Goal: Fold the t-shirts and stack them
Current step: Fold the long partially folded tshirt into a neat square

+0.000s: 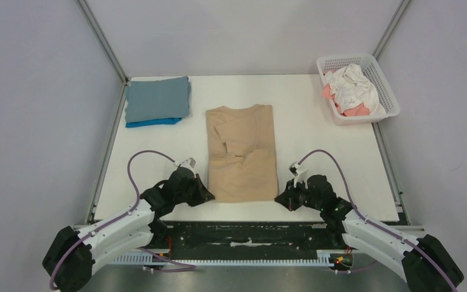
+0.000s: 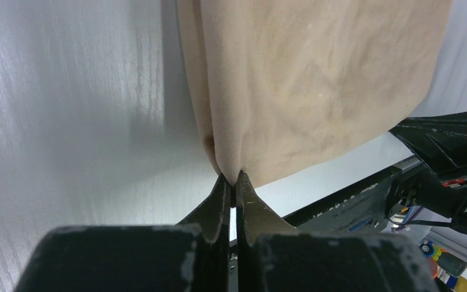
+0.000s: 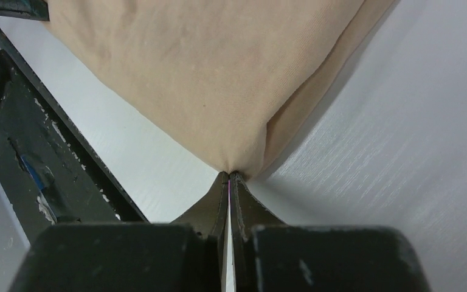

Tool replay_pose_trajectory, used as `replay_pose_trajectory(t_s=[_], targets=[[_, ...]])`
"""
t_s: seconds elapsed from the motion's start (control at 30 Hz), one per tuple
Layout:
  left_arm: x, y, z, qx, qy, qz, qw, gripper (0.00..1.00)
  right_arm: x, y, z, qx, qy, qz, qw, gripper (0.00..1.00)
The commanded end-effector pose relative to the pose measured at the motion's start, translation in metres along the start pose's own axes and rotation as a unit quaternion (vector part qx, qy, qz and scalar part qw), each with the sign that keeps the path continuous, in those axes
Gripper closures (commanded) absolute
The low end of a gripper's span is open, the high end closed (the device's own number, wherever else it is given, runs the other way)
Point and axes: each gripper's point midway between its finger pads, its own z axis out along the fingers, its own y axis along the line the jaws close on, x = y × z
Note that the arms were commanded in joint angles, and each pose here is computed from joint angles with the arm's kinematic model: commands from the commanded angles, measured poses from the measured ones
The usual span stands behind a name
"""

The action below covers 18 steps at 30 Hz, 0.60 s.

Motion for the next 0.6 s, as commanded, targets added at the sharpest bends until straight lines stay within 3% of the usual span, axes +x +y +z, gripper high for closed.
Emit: replay_pose_trajectory(t_s=[0.0, 0.13, 0.27, 0.57], targets=[[-0.03, -0.031, -0.012, 0.035, -0.054, 0.003, 0.998, 0.98, -0.041, 0.01, -0.001, -0.004, -0.067, -0.033, 0.997, 1.0], [-0.049, -0.052, -0.017, 0.053, -0.08, 0.007, 0.995, 0.98, -0.07, 0.015, -0.002, -0.004, -0.12, -0.035, 0.992, 1.0], [-0.063, -0.068, -0.018, 0.054, -0.09, 0.016, 0.994, 0.98, -0.084, 0.007, -0.002, 0.027, -0.13, -0.05, 0.99, 1.0], [-0.136, -0.096, -0.028, 0.02, -0.178, 0.002, 0.984, 0.98, -0.171, 0.017, -0.007, 0.059, -0.241, -0.094, 0.964, 1.0]])
